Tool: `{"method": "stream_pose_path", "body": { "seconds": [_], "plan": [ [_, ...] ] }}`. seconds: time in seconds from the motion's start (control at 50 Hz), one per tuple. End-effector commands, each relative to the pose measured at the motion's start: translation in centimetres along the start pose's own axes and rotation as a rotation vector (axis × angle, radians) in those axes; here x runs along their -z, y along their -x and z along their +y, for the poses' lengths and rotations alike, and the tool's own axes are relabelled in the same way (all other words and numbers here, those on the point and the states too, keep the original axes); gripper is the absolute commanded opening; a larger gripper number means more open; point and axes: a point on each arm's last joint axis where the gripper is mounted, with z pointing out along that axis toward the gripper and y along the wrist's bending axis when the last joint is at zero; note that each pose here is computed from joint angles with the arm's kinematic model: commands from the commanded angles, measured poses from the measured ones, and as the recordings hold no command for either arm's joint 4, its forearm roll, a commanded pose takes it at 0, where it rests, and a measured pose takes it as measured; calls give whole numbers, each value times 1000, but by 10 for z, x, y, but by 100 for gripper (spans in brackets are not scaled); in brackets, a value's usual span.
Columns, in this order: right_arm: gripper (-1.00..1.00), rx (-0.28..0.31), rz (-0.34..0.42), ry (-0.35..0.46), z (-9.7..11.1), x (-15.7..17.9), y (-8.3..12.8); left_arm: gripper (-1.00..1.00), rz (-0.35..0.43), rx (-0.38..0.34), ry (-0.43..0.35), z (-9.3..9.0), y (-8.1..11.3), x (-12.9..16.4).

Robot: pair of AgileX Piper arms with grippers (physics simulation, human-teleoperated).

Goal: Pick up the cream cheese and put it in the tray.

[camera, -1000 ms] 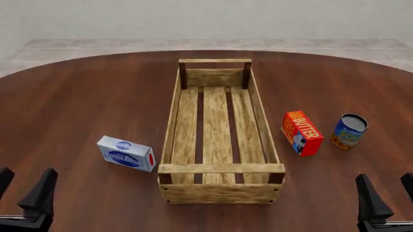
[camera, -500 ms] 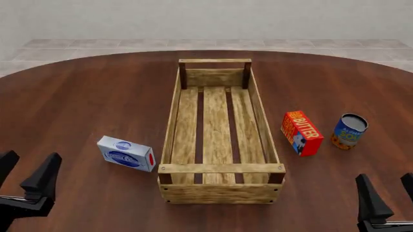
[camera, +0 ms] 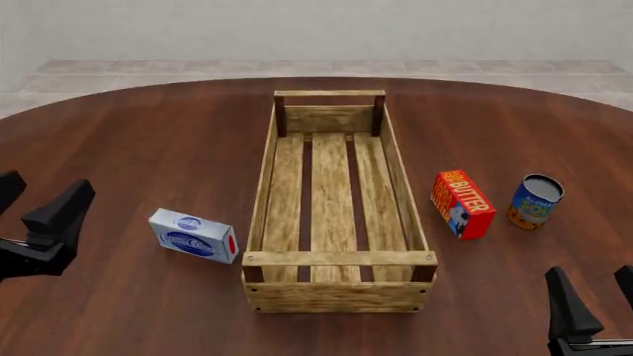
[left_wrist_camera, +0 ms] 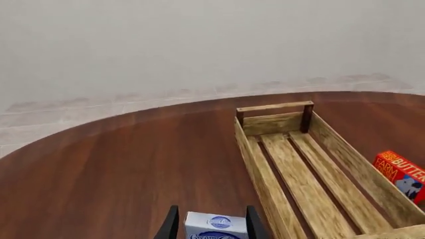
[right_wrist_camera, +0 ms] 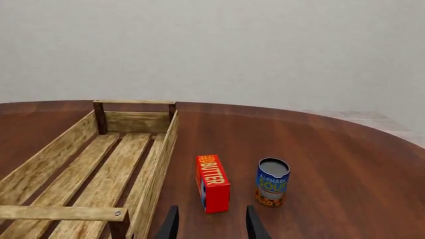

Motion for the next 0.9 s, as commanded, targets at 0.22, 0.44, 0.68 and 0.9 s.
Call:
{"method": "stream_pose_path", "body": {
  "seconds": [0.22,0.44,0.68,0.9],
  "plan": [
    [100,2,-1,-1,0,0,0,100,155,-124,-53,-5,32,-43],
    [100,-4,3,-2,0,0,-1,100,251,-129,-93,-10,44,-50],
    [100,0,0,-2,0,0,0,100,289,-221,-99,-7,59,-51],
    [100,1,-1,-2,0,0,0,100,334,-280,-118,-8,64,-58]
  ]
}}
